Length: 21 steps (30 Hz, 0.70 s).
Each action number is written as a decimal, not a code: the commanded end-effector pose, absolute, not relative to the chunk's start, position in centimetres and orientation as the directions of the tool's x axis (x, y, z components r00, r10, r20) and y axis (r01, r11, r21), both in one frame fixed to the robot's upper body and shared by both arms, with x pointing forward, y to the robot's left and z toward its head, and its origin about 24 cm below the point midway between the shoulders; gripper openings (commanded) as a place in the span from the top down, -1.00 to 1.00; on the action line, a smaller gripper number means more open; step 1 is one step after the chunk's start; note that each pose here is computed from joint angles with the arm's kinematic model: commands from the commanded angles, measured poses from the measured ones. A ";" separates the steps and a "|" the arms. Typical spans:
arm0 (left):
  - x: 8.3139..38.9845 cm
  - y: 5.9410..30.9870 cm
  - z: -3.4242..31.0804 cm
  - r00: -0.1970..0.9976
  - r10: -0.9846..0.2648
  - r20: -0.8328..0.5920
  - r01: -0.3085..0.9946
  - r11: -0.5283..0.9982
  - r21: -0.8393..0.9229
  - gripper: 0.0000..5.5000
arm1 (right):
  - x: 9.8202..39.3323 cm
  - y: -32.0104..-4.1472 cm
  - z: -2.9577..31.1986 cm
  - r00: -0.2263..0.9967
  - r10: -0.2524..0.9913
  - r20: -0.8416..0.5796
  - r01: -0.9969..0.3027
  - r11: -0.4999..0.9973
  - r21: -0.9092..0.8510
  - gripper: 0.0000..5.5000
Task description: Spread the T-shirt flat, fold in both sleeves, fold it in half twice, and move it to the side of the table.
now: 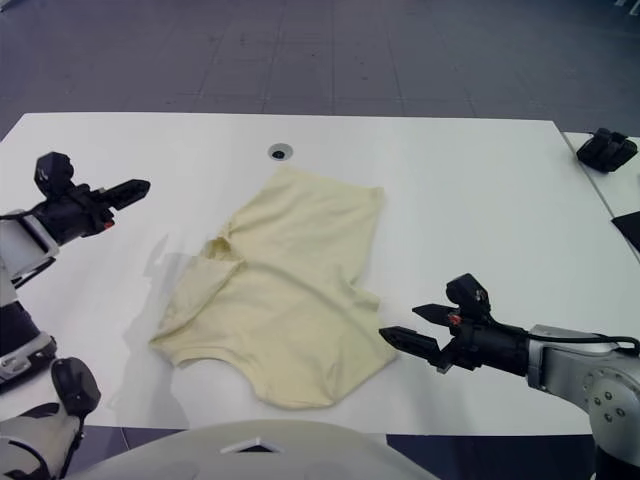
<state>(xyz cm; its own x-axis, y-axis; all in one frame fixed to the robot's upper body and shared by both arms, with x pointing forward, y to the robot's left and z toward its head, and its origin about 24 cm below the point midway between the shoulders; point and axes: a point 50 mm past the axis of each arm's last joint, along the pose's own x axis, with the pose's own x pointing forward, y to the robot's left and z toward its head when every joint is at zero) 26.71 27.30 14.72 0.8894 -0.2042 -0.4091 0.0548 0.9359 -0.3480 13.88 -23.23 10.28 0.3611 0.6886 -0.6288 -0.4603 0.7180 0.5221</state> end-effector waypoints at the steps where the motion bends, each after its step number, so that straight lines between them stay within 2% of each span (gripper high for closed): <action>1: 26.5 27.1 14.9 0.892 -0.194 -0.407 0.052 0.941 -0.335 -0.79 | 12.8 -23.4 8.6 0.311 0.663 -0.681 -0.394 0.742 0.542 -0.96; 4: 26.4 27.3 15.0 0.889 -0.191 -0.416 0.049 0.943 -0.328 -0.95 | 12.1 -23.1 7.8 0.289 0.674 -0.679 -0.369 0.733 0.571 -0.96; 11: 26.6 27.2 15.0 0.883 -0.197 -0.426 0.054 0.944 -0.324 -0.96 | 11.7 -21.4 7.1 0.275 0.724 -0.633 -0.382 0.686 0.619 -0.54; 14: 26.2 27.4 14.6 0.869 -0.202 -0.451 0.057 0.948 -0.313 -0.96 | 11.8 -21.6 7.3 0.276 0.720 -0.637 -0.382 0.690 0.615 -0.35; 17: 25.1 27.1 13.5 0.816 -0.269 -0.511 0.152 0.954 -0.260 -0.96 | 11.8 -21.8 7.4 0.286 0.710 -0.643 -0.376 0.701 0.606 -0.16; 21: 22.6 27.0 12.5 0.723 -0.434 -0.538 0.312 0.899 -0.306 -0.96 | 12.0 -21.6 7.5 0.289 0.714 -0.638 -0.386 0.696 0.605 0.09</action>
